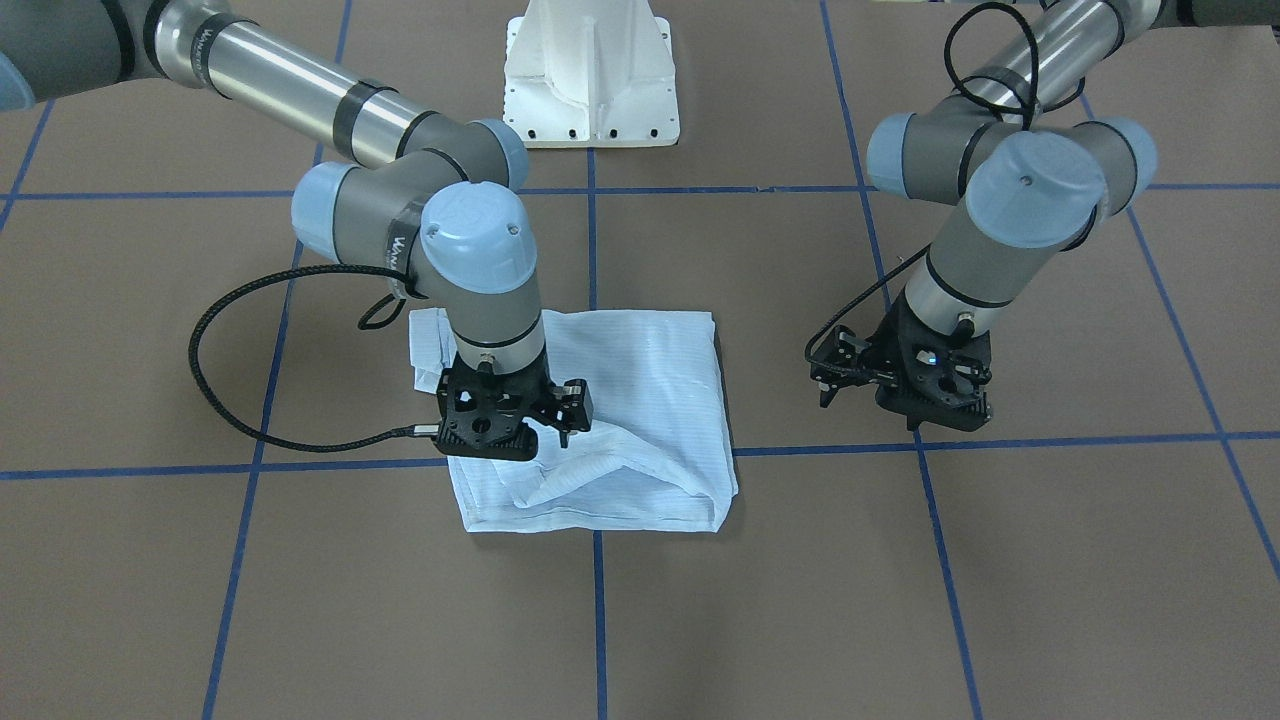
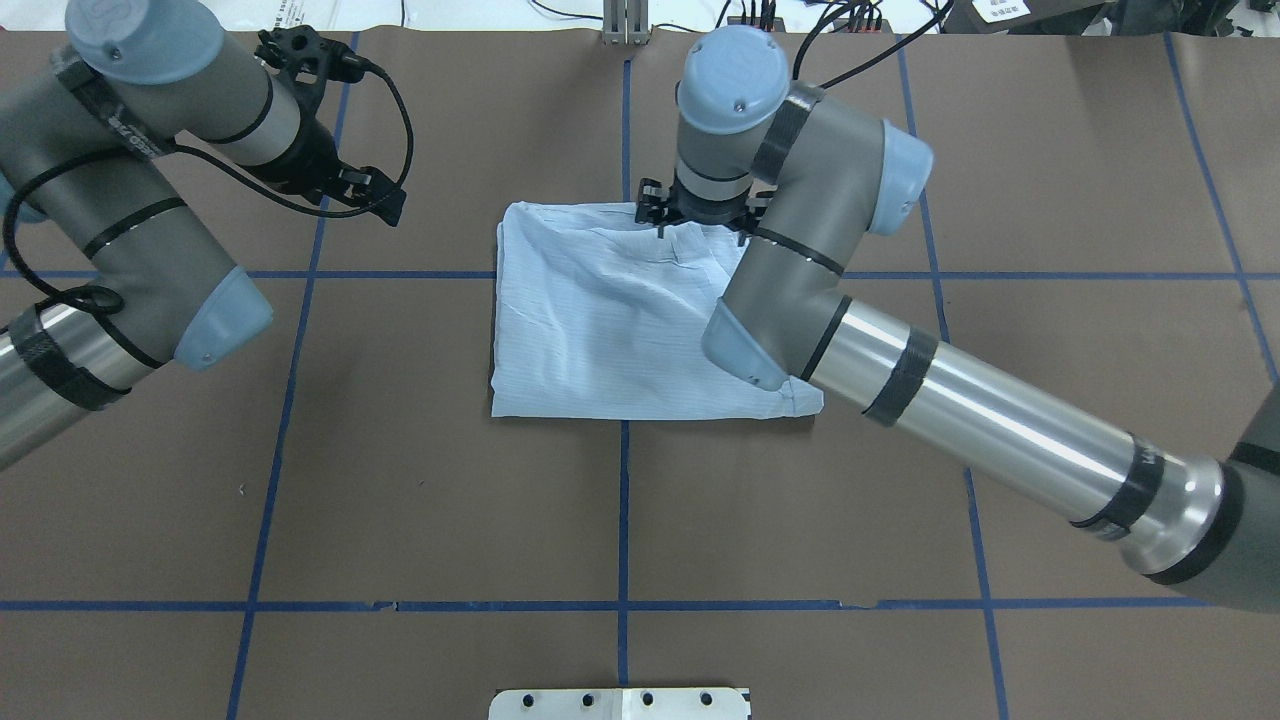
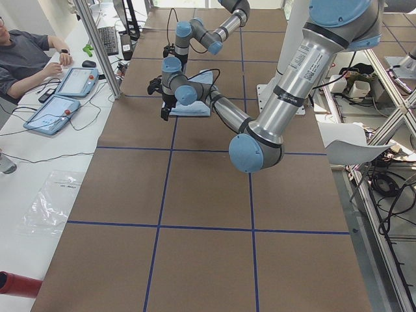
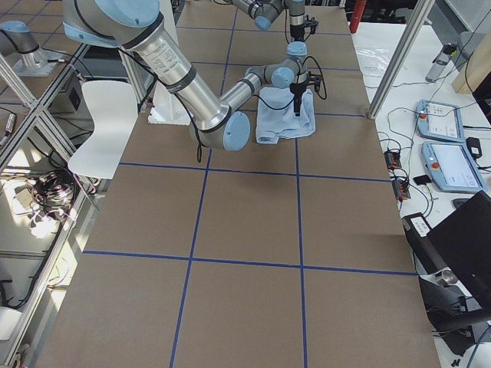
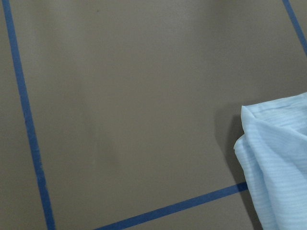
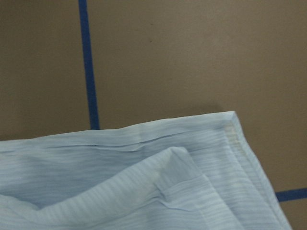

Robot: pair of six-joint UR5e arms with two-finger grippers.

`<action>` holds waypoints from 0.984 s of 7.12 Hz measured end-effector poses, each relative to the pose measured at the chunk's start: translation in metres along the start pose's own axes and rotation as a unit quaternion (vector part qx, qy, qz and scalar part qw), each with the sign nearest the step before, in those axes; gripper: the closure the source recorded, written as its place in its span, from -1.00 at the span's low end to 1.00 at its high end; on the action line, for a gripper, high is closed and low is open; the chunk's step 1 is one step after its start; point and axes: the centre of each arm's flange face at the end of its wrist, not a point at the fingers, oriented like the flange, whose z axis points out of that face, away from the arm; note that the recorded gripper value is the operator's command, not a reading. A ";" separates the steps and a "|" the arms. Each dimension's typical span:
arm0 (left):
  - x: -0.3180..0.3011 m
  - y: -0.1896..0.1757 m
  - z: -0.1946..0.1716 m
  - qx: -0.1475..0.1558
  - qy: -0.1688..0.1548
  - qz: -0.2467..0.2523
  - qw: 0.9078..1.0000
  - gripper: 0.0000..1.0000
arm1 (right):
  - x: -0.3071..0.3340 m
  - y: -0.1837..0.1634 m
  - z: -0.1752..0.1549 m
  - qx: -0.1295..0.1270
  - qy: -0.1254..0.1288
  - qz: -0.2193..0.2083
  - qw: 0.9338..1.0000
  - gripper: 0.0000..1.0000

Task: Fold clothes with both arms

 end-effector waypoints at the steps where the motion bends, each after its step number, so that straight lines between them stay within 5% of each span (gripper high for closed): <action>1: -0.015 0.008 -0.017 -0.003 -0.011 0.022 1.000 -1.00 | 0.049 -0.015 -0.016 -0.017 0.015 -0.037 0.999 -1.00; 4: -0.103 0.025 -0.062 -0.019 -0.053 0.088 0.994 -1.00 | 0.226 -0.036 -0.057 -0.052 0.042 -0.141 0.988 -1.00; 7: -0.217 0.064 -0.091 -0.037 -0.060 0.076 0.995 -1.00 | 0.371 -0.017 -0.077 -0.086 0.046 -0.185 0.978 -1.00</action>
